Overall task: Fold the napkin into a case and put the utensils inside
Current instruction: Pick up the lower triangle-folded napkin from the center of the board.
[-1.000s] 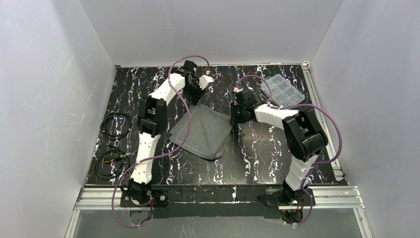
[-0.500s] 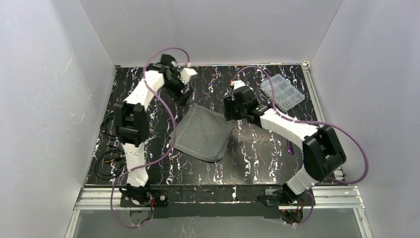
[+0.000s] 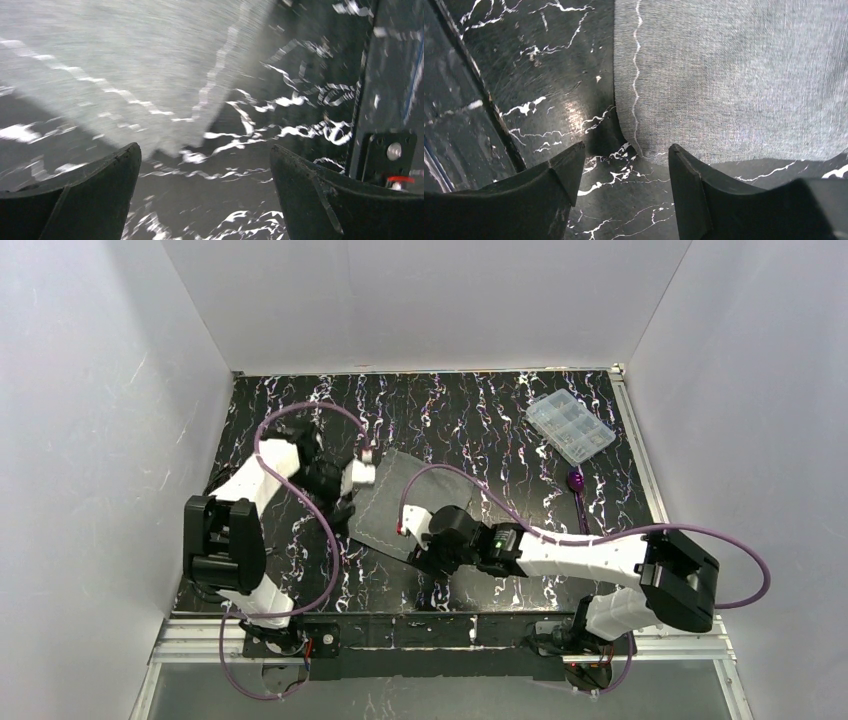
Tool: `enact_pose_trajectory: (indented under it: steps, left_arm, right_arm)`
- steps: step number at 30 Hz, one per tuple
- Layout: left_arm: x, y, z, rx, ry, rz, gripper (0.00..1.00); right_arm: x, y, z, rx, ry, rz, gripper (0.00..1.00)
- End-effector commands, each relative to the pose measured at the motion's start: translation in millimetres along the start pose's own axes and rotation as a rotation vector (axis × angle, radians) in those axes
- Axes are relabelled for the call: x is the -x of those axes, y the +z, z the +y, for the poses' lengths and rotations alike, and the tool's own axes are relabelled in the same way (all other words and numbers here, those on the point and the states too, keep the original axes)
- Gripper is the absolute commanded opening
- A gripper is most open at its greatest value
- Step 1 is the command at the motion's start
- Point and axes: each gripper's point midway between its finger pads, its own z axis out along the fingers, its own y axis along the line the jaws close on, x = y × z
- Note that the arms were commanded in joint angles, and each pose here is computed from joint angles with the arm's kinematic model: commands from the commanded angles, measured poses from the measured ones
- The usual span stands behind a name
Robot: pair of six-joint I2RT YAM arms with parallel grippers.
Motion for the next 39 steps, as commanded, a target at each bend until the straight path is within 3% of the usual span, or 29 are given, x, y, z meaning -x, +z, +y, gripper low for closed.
enact_pose_trajectory:
  steps: [1,5,8,16,22,33,39]
  left_arm:
    - [-23,18,-37,-0.069,0.367,0.011,0.98]
    - [-34,38,-32,-0.003,0.601,0.032,0.98]
    - [-34,51,-25,0.018,0.698,0.036,0.98]
    - [-52,74,-8,-0.054,0.775,0.143,0.95]
    - [-66,83,7,-0.091,0.719,0.222,0.71]
    - [-65,96,11,-0.159,0.616,0.292,0.01]
    - [-37,80,-3,-0.222,0.483,0.261,0.0]
  right_arm:
    - [8,-3,5,0.009,-0.157,-0.045,0.72]
    - [-6,12,7,0.023,-0.19,0.001,0.72]
    - [-16,26,4,0.01,-0.213,0.056,0.72]
    - [-34,35,-13,-0.004,-0.121,0.116,0.67]
    - [-42,37,-25,-0.009,-0.035,0.123,0.58]
    - [-41,32,-37,-0.01,0.107,0.064,0.17]
    - [-27,20,-35,0.076,0.194,0.006,0.07]
